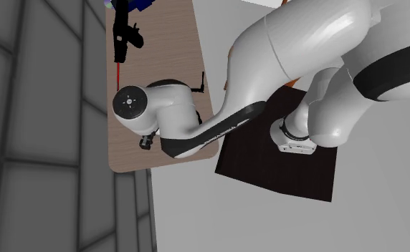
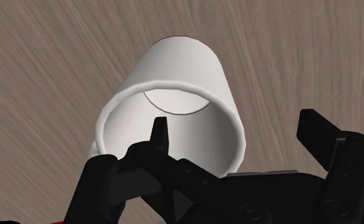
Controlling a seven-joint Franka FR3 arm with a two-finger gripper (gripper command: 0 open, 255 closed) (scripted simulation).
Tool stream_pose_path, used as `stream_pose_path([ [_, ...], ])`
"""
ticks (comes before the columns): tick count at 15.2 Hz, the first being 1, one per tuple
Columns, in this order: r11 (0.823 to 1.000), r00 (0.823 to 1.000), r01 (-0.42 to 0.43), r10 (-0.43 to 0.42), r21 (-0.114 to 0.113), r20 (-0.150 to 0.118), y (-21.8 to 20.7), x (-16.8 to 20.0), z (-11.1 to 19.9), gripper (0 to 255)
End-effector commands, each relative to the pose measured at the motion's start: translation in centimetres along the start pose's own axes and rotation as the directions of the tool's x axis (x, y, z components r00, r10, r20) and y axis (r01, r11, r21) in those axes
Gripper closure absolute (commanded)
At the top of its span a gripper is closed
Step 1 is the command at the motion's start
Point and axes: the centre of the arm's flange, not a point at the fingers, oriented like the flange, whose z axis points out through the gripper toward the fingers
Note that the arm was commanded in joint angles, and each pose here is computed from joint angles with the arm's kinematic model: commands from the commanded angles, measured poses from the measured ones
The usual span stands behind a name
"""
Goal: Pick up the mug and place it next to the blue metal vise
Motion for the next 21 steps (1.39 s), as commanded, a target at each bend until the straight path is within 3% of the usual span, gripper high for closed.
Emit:
stream_pose_path([
  [1,1.000,1.000,0.000,0.000,0.000,0.000,0.1,0.1,0.9,0],
  [8,1.000,1.000,0.000,0.000,0.000,0.000,0.1,0.1,0.9,0],
  [9,1.000,1.000,0.000,0.000,0.000,0.000,0.1,0.1,0.9,255],
  [18,1.000,1.000,0.000,0.000,0.000,0.000,0.1,0.1,0.9,255],
  [21,1.000,1.000,0.000,0.000,0.000,0.000,0.3,0.3,-0.7,255],
])
